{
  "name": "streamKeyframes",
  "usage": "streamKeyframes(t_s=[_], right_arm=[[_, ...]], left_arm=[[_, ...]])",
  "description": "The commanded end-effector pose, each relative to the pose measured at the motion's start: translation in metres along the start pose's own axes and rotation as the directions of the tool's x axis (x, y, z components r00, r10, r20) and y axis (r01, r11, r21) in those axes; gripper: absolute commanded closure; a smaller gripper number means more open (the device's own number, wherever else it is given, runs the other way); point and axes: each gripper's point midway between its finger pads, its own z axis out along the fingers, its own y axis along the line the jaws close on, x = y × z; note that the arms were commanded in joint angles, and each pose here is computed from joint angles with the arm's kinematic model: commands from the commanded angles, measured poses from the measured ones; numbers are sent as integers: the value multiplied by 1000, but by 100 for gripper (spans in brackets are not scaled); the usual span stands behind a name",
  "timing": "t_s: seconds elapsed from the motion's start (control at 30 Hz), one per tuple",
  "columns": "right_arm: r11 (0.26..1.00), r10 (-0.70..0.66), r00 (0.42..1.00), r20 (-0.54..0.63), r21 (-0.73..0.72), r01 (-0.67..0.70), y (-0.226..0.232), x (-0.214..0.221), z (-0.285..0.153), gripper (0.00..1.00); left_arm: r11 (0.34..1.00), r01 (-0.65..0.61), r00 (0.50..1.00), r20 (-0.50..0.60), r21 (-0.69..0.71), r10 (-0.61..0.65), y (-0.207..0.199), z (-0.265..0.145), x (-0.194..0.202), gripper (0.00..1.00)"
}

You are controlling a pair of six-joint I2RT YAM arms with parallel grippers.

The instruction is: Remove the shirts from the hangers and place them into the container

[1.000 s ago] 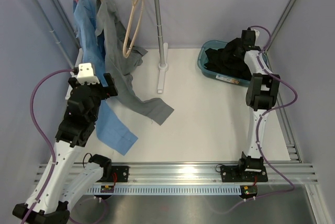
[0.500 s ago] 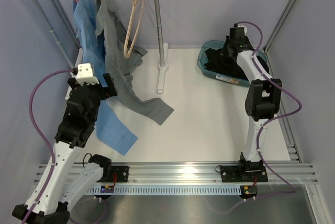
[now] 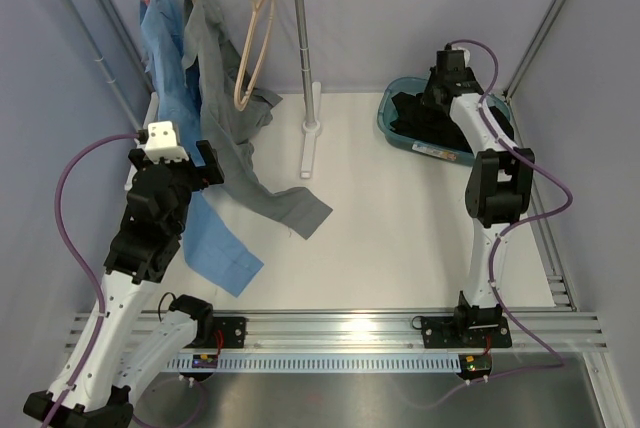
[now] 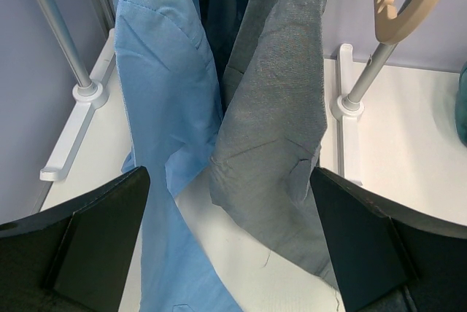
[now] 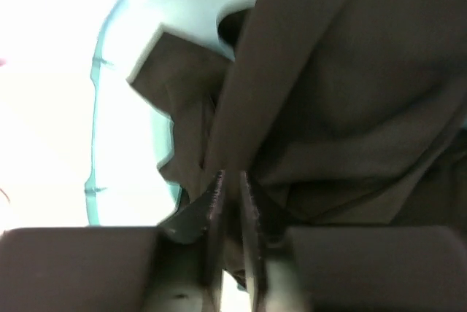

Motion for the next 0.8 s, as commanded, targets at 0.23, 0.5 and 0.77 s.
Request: streamKeyframes(t_s=[0.23,0.5,0.77], right_arm=[[978,-13,956,293,203,-49,-18,-115,-14,30],[954,-7,948,317,287,-89,-37,-104,30,7],[937,-13,964,265,339,-80,-60,-74,73,14]], left_arm=[[999,34,998,47,-1,-34,-1,3,-11,1],[999,35,999,41,8,-35,-3,4,-10,1],[999,39,999,35,19,-40,-6,5,-9,1]])
